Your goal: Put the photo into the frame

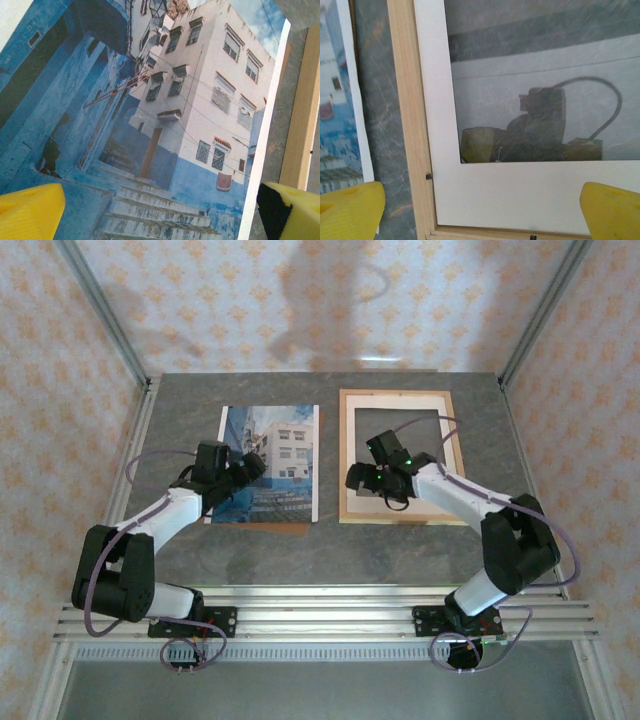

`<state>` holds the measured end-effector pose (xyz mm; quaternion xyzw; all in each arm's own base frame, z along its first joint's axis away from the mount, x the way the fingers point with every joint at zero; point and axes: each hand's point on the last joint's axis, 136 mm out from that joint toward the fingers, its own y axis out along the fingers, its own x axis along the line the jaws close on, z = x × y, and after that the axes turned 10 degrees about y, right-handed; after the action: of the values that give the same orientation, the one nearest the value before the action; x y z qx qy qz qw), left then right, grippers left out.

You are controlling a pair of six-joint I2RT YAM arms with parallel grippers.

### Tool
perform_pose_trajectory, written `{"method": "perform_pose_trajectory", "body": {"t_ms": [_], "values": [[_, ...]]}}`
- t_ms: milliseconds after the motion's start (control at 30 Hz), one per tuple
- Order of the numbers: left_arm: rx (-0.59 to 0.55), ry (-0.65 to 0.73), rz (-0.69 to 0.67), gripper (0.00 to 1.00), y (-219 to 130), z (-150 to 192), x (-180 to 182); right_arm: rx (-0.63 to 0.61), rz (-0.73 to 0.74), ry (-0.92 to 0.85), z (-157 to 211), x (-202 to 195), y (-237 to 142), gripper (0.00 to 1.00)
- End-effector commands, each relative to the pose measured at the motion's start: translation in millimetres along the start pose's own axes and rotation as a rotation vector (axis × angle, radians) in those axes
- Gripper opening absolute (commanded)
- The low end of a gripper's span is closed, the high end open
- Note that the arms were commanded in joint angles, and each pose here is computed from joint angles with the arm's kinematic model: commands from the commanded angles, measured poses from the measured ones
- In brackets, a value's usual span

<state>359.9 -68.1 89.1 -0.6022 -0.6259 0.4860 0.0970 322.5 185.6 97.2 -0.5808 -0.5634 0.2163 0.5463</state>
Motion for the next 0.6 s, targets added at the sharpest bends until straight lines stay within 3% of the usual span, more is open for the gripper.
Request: {"method": "perform_pose_trajectory", "body": {"t_ms": [0,300,567], "values": [[-0.049,0.019,-0.024,1.0,-10.7,-18.7,0.3,-0.122,0.001,0.018,-29.6,7.3,-30.1,1.0],[-0.09,-0.028,-0.084,1.0,-14.6,-37.6,33.9,-0.084,-0.156,-0.069,-38.5,77.9,-37.7,0.97],[-0.081,-0.101,-0.113,1.0,-9.9,-35.8,67.7,-0.022,-0.154,-0.133,-5.9,143.1,3.1,0.87]]}}
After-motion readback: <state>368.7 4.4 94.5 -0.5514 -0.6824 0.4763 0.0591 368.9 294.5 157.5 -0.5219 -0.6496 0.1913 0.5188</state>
